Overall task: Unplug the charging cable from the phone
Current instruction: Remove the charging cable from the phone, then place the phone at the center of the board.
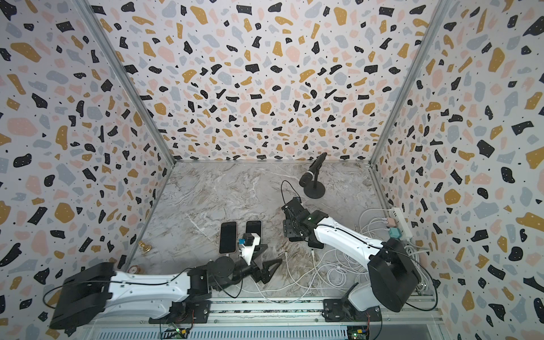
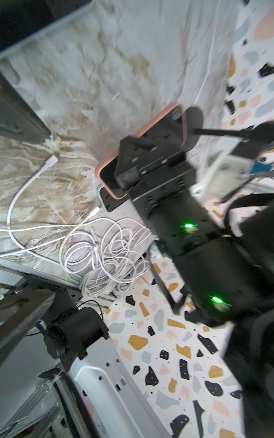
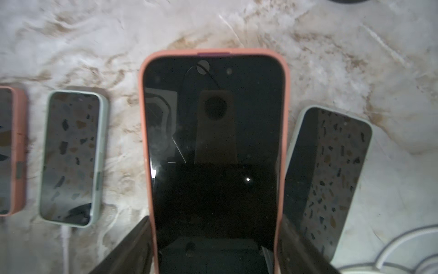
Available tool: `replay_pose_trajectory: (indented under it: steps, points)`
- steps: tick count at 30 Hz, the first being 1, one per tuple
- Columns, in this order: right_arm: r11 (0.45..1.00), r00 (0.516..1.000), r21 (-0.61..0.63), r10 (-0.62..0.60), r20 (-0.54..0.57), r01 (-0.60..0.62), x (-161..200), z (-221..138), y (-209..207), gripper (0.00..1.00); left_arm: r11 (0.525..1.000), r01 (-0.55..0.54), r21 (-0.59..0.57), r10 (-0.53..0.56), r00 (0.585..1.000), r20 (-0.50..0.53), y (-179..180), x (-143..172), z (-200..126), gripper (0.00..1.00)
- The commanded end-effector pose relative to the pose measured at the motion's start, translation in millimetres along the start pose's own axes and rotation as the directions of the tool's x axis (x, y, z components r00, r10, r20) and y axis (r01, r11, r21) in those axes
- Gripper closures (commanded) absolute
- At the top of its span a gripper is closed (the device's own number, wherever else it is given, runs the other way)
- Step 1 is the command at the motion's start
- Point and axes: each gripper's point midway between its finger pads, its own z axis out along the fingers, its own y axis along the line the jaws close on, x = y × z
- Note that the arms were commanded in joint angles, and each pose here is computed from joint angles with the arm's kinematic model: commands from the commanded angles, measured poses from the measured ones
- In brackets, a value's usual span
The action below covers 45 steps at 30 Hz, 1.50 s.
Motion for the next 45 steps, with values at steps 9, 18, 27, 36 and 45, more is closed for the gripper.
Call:
replay_pose_trajectory:
  steps: [9,18,27,36,45]
  points:
    - [0.995,0.996,0.082,-0.043,-0.075,0.049,14.7,45.2,0.1,1.00,0.854,-0.023,-0.520,0.007,0.999,-0.032,105.3,-22.4,-100.8,0.00]
    - [0.992,0.989,0.096,-0.065,-0.129,0.077,31.2,68.5,8.7,1.00,0.786,-0.047,-0.616,-0.025,0.994,-0.107,109.3,-33.0,-109.5,0.00]
    - [1.000,0.992,0.011,-0.022,-0.123,0.024,35.3,70.4,39.7,1.00,0.715,-0.010,-0.699,-0.123,0.982,-0.140,124.5,-34.2,-119.3,0.00]
    - [0.999,0.996,0.023,-0.027,-0.084,0.029,25.6,55.9,36.0,0.26,0.695,0.023,-0.718,-0.188,0.971,-0.151,131.7,-23.5,-110.3,0.00]
    - [0.999,0.999,-0.022,-0.039,0.030,0.039,2.6,-3.3,31.5,0.00,0.654,0.026,-0.756,-0.268,0.943,-0.199,144.4,-17.0,-92.5,0.00]
